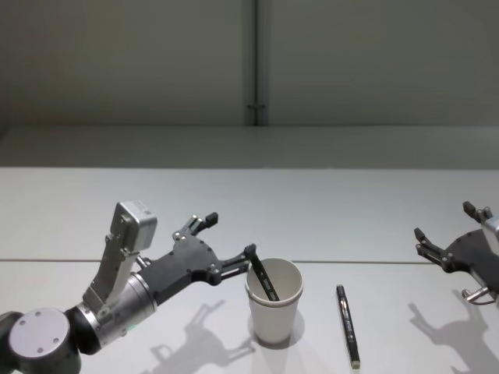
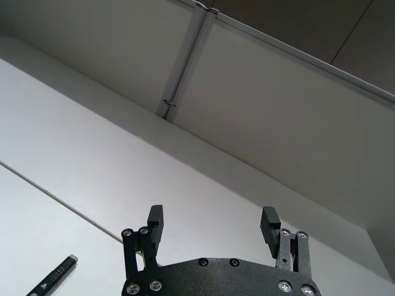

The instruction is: Place the pen into the pen holder.

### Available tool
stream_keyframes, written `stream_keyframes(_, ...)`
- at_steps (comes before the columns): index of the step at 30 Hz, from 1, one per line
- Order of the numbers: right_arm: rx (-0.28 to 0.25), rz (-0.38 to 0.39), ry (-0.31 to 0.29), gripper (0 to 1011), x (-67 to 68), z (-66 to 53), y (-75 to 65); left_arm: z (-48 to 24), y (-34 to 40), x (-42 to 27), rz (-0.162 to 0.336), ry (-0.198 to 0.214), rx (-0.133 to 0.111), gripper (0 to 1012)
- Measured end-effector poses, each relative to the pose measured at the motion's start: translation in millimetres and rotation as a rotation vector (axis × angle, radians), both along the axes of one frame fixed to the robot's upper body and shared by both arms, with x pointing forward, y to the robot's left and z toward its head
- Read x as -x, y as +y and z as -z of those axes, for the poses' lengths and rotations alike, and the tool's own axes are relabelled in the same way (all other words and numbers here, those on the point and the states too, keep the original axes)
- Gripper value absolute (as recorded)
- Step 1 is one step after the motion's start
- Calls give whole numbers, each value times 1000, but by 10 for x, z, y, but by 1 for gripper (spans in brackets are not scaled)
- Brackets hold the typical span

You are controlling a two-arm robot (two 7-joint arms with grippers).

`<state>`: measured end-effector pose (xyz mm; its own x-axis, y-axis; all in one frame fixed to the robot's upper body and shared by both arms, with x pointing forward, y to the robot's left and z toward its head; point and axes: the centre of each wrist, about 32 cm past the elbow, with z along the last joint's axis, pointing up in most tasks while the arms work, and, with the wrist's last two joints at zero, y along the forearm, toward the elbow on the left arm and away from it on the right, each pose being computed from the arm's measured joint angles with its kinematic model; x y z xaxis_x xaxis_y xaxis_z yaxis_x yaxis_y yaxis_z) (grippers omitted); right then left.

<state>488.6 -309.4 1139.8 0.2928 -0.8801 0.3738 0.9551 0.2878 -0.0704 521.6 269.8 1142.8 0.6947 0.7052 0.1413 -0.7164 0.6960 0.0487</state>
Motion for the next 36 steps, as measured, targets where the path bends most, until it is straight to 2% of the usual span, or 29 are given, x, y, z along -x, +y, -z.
stream_keyframes(7, 0, 1, 0, 1001, -1, 0, -2, 14, 91, 72, -103, -12, -47, 1001)
stream_keyframes(8, 0, 1, 0, 1001, -1, 0, -2, 14, 91, 72, -103, -12, -47, 1002)
stream_keyframes(14, 0, 1, 0, 1001, -1, 0, -2, 22, 172, 136, -193, -28, -90, 1001)
stream_keyframes(17, 0, 1, 0, 1001, -1, 0, -2, 25, 197, 156, -221, -34, -103, 1002)
stream_keyframes(26, -4, -10, -2, 1001, -16, -6, 15, 29, 304, 247, -347, -66, -164, 1001)
stream_keyframes(32, -5, -21, -5, 1001, -33, -11, 26, 29, 364, 299, -419, -89, -200, 1002)
stream_keyframes(36, -4, -25, -10, 1001, -44, -17, 34, 28, 383, 316, -441, -97, -211, 1002)
